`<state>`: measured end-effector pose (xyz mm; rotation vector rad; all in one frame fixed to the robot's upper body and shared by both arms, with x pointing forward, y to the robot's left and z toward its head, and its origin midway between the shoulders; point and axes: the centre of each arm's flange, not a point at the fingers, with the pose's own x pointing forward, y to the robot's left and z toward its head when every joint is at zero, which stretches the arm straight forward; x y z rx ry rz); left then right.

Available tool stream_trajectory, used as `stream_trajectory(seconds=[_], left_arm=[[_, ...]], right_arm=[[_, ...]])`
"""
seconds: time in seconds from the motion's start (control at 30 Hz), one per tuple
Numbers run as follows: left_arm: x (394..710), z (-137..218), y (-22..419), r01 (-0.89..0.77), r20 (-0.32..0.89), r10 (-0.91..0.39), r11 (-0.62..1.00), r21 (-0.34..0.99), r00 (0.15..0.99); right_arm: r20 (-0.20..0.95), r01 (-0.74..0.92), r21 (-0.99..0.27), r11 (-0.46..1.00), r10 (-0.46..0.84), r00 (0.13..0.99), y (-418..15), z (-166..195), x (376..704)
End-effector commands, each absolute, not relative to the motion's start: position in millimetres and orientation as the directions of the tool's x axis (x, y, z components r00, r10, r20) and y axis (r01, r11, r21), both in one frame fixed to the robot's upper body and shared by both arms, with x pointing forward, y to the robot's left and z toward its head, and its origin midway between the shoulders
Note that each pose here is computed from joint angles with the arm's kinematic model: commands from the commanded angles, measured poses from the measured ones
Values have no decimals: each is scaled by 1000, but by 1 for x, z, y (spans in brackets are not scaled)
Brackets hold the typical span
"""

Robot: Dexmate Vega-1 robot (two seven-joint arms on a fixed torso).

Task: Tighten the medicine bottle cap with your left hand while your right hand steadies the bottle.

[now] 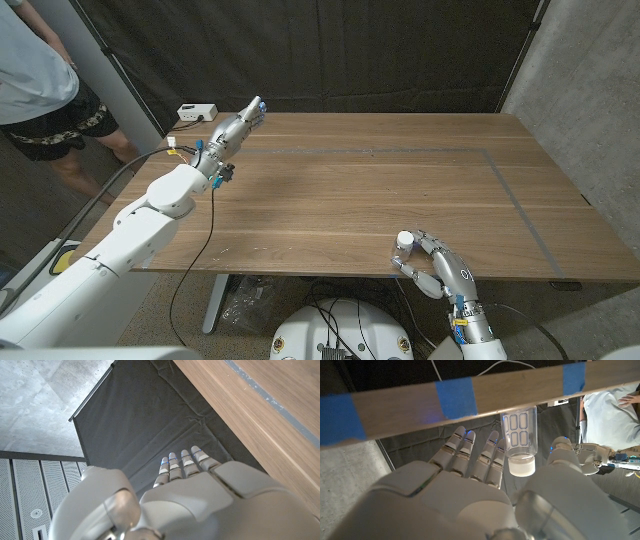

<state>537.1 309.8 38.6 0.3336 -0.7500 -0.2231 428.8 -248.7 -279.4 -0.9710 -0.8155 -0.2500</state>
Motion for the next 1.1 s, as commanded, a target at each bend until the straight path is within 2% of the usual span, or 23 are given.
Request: stream_trajectory(seconds=[0.03,1.1], left_arm=[[533,35,313,77,629,-308,927,367,714],[532,32,316,77,634,-300,932,355,712]], right_arm=[[703,525,-649,551,171,690,-248,-279,433],[734,561,-623,545,159,660,-240,-267,436]])
